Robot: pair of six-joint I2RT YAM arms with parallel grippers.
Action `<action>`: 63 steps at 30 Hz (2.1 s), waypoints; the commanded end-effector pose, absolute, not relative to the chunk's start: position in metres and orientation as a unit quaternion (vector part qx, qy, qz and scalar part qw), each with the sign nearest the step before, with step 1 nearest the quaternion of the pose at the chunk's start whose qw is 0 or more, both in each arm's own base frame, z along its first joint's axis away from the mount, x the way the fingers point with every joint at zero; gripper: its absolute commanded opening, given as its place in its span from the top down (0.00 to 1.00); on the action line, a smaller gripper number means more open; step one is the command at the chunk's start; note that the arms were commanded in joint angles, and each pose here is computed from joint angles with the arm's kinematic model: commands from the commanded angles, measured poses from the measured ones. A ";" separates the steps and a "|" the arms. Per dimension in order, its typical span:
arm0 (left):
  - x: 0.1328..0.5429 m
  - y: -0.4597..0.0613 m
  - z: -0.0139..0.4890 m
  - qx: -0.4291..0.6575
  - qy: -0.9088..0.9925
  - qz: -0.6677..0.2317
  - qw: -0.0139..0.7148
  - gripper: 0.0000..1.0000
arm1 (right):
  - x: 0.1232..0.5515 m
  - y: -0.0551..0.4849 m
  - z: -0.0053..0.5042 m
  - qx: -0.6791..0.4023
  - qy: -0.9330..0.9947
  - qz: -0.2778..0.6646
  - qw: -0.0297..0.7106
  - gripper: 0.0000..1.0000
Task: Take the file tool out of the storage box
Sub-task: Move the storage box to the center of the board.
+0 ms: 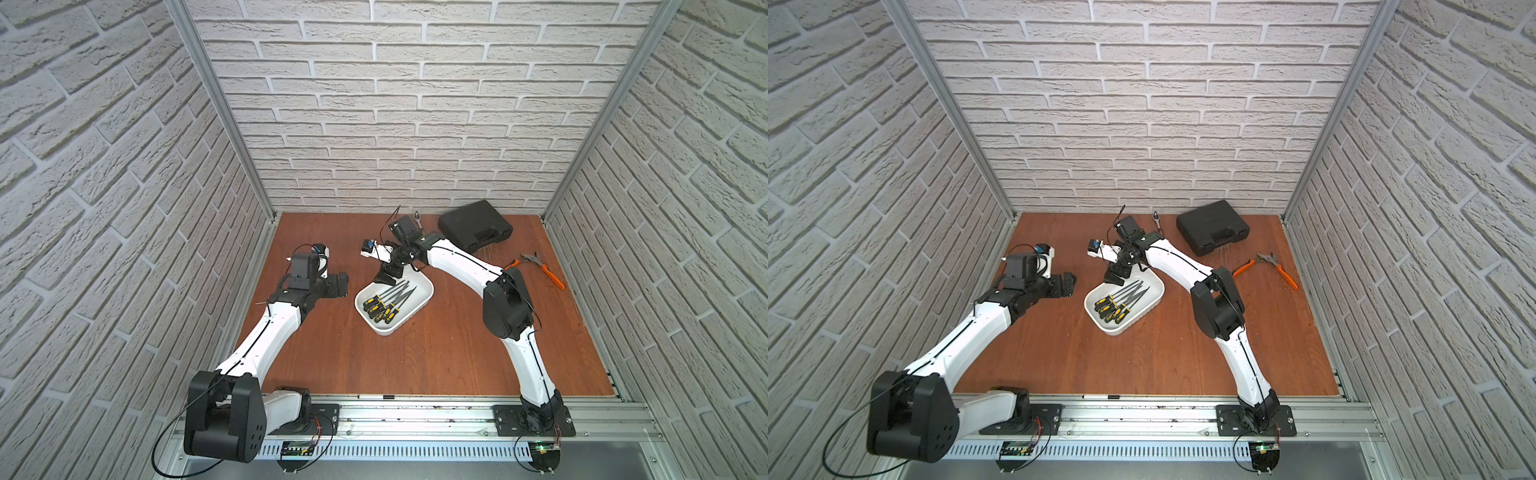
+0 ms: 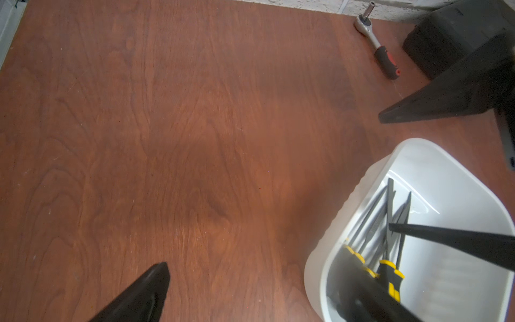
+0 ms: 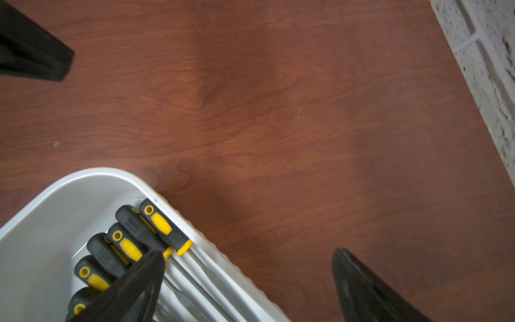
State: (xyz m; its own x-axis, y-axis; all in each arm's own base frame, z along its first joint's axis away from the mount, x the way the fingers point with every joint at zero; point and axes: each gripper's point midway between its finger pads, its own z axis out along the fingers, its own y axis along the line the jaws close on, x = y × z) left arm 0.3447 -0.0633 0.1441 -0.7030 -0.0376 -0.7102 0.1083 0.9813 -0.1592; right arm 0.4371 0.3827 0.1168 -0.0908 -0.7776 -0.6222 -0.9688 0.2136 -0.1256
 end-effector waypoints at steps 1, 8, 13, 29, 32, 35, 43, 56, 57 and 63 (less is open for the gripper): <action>0.344 -0.056 0.147 0.000 0.915 -0.090 0.393 0.02 | 0.427 0.388 0.115 -0.639 0.695 0.164 0.285 0.02; 0.341 -0.050 0.146 -0.007 0.916 -0.083 0.393 0.01 | 0.408 0.384 0.110 -0.653 0.686 0.184 0.261 0.02; 0.339 -0.048 0.141 -0.012 0.919 -0.082 0.386 0.02 | 0.404 0.384 0.090 -0.662 0.686 0.178 0.244 0.04; 0.342 -0.050 0.133 0.003 0.926 -0.087 0.368 0.01 | 0.415 0.407 0.081 -0.642 0.694 0.211 0.250 0.60; 0.344 -0.052 0.134 0.003 0.925 -0.093 0.368 0.01 | 0.415 0.407 0.082 -0.634 0.701 0.211 0.248 0.71; 0.345 -0.055 0.135 0.007 0.924 -0.097 0.370 0.01 | 0.417 0.406 0.088 -0.620 0.715 0.212 0.245 0.87; 0.345 -0.055 0.134 0.009 0.924 -0.097 0.371 0.02 | 0.446 0.396 0.107 -0.466 0.824 0.181 0.265 0.98; 0.348 -0.072 0.138 0.038 0.921 -0.117 0.369 0.01 | 0.448 0.361 0.082 -0.061 0.943 0.197 0.259 0.98; 0.349 -0.074 0.139 0.042 0.921 -0.114 0.370 0.02 | 0.446 0.362 0.081 -0.050 0.944 0.189 0.264 0.98; 0.347 -0.074 0.141 0.048 0.923 -0.101 0.367 0.01 | 0.444 0.362 0.083 0.019 0.940 0.193 0.280 0.98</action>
